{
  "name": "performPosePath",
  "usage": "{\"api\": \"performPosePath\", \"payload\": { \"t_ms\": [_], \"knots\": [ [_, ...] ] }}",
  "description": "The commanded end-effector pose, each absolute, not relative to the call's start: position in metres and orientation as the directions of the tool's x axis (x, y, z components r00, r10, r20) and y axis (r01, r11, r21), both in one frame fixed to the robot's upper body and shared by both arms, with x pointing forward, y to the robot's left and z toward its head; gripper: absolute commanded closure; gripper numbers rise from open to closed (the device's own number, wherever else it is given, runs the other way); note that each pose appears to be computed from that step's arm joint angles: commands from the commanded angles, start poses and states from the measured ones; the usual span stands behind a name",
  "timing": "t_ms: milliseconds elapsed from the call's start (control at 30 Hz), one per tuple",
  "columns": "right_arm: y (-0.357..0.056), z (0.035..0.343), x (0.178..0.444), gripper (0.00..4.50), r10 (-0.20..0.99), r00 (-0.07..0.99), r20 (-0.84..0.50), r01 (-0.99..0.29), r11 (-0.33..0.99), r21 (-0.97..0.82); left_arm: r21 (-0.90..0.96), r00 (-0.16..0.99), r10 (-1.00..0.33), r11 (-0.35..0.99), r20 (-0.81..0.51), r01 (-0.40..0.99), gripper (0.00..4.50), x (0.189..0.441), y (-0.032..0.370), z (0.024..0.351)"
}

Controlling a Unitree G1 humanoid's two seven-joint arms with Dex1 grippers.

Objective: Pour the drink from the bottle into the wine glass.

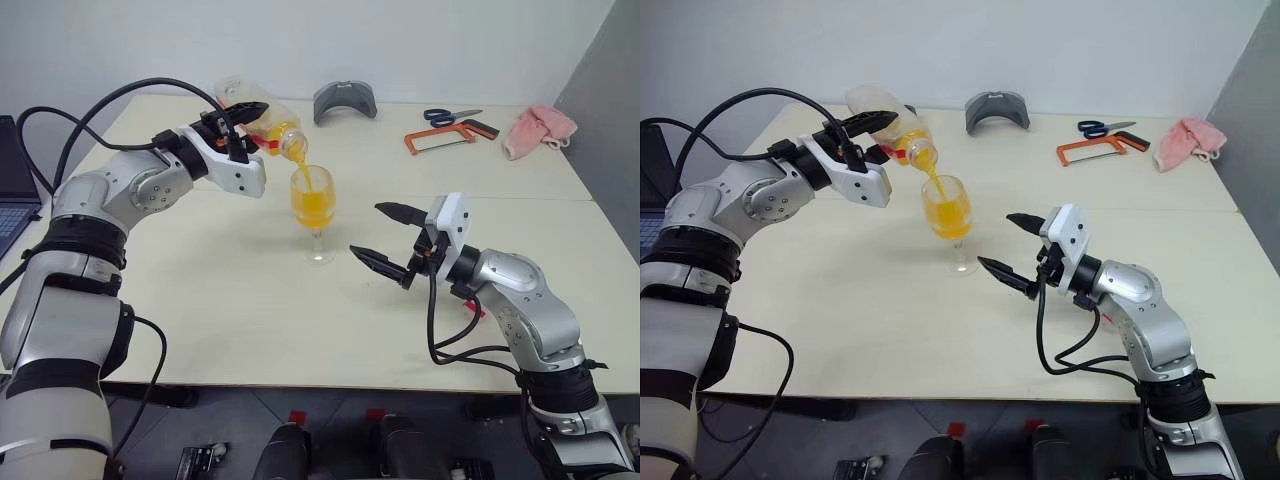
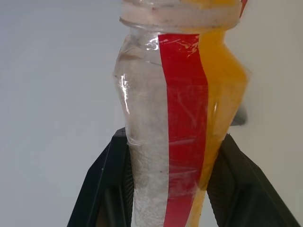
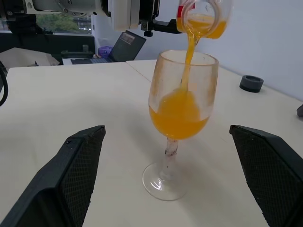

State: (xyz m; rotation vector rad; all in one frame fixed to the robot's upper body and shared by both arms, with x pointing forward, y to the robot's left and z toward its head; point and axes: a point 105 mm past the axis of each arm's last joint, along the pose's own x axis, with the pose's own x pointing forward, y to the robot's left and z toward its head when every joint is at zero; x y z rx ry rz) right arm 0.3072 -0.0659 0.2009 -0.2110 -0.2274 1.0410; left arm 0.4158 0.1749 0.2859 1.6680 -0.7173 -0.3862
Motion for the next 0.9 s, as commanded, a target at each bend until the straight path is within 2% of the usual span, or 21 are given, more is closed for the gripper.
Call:
{"api": "performPosePath", "payload": {
  "t_ms": [33, 667, 900],
  "knots": [
    [-0.0625, 0.212, 0.3002, 0.0, 0.88, 0.459, 0.125, -0.825, 0.474, -0.306, 0.944, 0.733, -0.648, -0.067, 0.206, -0.324, 2.83, 0.4111, 0.1755, 0.3133],
    [-0.0604, 0.2089, 0.299, 0.0, 0.884, 0.452, 0.116, -0.832, 0.465, -0.302, 0.942, 0.724, -0.658, -0.063, 0.209, -0.33, 2.83, 0.4104, 0.1726, 0.314],
    [-0.0597, 0.209, 0.2985, 0.0, 0.885, 0.45, 0.117, -0.832, 0.463, -0.305, 0.951, 0.721, -0.646, 0.02, 0.249, -0.31, 2.83, 0.4114, 0.1716, 0.3146]
  ]
}}
